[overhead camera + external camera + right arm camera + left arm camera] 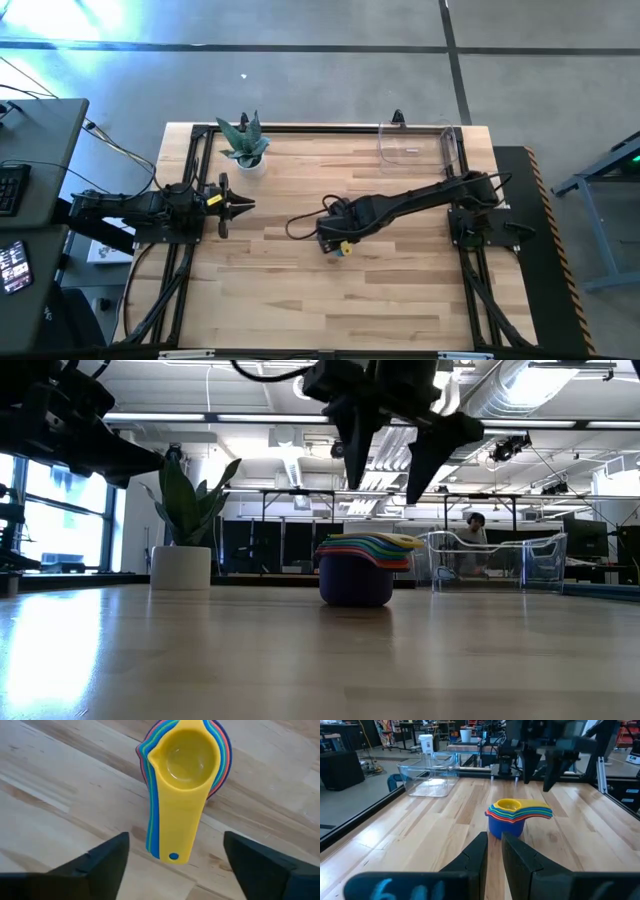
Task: Nest measuring cups in basket
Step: Put the nested measuring cups into the transparent bin
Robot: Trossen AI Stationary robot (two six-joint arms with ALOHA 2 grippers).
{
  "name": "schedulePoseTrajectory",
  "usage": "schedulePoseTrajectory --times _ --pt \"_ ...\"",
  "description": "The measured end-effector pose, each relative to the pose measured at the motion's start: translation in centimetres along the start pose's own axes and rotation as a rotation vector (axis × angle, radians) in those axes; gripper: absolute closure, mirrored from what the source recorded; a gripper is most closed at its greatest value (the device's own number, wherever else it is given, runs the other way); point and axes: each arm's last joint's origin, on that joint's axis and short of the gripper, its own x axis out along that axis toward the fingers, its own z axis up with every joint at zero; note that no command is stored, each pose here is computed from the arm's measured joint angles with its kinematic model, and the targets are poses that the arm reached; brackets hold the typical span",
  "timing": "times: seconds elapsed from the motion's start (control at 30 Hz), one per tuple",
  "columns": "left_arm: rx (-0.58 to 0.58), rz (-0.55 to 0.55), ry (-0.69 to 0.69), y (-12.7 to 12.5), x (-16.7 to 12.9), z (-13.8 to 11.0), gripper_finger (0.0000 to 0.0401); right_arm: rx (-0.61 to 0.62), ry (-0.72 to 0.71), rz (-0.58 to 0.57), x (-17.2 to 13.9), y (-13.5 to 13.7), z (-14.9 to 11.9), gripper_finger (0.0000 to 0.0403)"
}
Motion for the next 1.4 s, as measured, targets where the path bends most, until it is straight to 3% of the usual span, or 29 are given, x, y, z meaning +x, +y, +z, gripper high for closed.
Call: schedulePoseTrajectory --times 0.17,0.6,0.87,1.1,1.4 --pt "0.000 0.000 0.000 0.0 0.0 0.0 0.0355 -0.002 0.010 -0.035 1.7 0.4 -0.1 0.0059" --pt "0.000 0.001 -0.001 0.0 0.0 0.0 0.0355 0.000 0.004 -0.100 5.9 1.1 0.1 0.0057" --pt "0.000 0.001 -0.001 0.0 0.0 0.0 0.0355 0.007 0.014 -0.114 6.8 1.2 0.1 0.0062" --pt "0.000 0.001 0.000 0.0 0.0 0.0 0.0355 0.016 0.083 -0.115 8.0 1.2 0.3 0.0132" --pt "0.000 0.001 -0.001 0.0 0.0 0.0 0.0355 0.039 0.079 -0.106 8.3 1.4 0.3 0.0264"
